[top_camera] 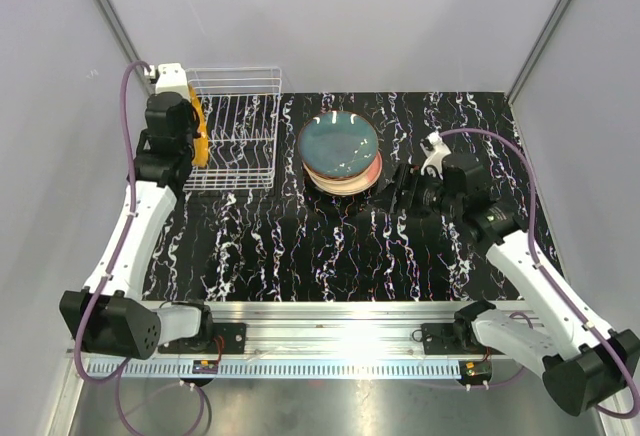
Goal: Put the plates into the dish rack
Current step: Insert the plate into the dish rack
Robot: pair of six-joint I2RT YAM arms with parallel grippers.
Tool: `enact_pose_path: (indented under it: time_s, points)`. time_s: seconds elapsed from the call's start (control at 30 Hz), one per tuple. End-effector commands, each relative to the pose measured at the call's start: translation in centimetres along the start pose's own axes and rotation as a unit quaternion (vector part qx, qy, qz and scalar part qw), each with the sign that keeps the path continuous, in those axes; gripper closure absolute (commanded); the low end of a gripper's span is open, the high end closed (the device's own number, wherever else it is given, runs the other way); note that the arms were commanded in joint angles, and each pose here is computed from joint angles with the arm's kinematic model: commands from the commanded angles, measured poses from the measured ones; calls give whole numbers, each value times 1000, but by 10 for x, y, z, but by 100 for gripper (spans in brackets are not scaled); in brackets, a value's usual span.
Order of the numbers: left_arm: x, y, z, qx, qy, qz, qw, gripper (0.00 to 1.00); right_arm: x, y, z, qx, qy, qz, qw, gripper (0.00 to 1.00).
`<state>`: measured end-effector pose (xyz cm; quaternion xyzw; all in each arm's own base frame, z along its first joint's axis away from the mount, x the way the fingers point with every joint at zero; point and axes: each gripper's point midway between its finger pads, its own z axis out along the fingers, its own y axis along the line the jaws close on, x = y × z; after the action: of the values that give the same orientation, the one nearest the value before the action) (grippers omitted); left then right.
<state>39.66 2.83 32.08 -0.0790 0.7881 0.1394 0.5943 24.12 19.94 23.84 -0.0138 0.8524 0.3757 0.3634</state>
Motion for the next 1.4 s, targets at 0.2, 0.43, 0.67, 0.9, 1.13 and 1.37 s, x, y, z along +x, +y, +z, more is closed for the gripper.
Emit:
enact_pose_path:
  time_s: [0.2, 0.43, 0.67, 0.9, 1.13, 1.37]
  points:
    - [-86, 21, -3, -47, -135, -22, 990, 100, 3, -6, 28, -18, 21, -49, 998, 25]
    - [-71, 12, -12, -14, -130, -44, 990, 100, -24, 15, 37, -48, -1, -64, 997, 38]
    - [-44, 21, -11, -37, -130, -15, 991, 100, -35, 42, 53, -58, 16, -81, 995, 35]
    - [-33, 23, -5, -29, -165, -3, 986, 100, -22, 45, 71, -56, 44, -81, 994, 35]
    - [-36, 28, 22, -11, -166, -49, 985, 100, -17, 40, 77, -57, 46, -81, 994, 35]
    - [-42, 38, 35, 4, -178, -45, 983, 100, -13, 37, 88, -61, 61, -84, 993, 35]
